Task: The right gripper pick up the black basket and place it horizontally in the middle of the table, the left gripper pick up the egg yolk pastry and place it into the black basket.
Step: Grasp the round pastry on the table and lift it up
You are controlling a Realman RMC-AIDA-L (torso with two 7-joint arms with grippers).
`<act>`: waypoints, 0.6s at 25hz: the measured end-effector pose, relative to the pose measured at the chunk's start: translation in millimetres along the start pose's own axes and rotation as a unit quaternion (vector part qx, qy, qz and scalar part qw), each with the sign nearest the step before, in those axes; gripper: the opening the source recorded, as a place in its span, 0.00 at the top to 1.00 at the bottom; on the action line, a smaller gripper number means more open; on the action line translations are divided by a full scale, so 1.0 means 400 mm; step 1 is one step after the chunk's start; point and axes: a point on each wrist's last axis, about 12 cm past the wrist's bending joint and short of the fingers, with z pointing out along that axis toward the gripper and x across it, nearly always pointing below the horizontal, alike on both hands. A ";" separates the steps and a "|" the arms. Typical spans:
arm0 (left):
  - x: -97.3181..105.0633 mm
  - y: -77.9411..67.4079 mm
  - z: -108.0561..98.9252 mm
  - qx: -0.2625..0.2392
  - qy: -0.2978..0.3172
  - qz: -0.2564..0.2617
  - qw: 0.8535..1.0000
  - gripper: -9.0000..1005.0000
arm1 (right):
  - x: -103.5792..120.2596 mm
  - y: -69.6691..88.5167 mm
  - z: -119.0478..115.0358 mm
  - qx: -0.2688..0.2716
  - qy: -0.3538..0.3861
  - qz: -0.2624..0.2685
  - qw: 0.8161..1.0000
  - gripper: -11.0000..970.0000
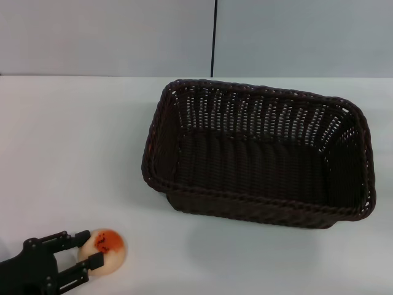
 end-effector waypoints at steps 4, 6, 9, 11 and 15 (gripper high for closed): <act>0.001 0.000 0.002 -0.002 0.001 0.000 1.000 0.46 | 0.001 -0.002 -0.004 0.002 0.001 -0.001 1.000 0.50; 0.008 -0.003 0.009 -0.012 -0.002 0.017 1.000 0.47 | 0.002 -0.002 -0.006 0.003 0.001 0.000 1.000 0.50; 0.011 -0.005 0.012 -0.015 -0.005 0.021 1.000 0.55 | 0.003 -0.002 -0.007 0.003 0.002 0.001 1.000 0.50; 0.013 -0.005 0.014 -0.019 -0.005 0.023 1.000 0.60 | 0.006 -0.001 -0.009 0.004 0.003 0.002 1.000 0.50; 0.012 -0.004 0.015 -0.020 -0.005 0.024 1.000 0.74 | 0.008 -0.001 -0.010 0.006 0.003 0.000 1.000 0.50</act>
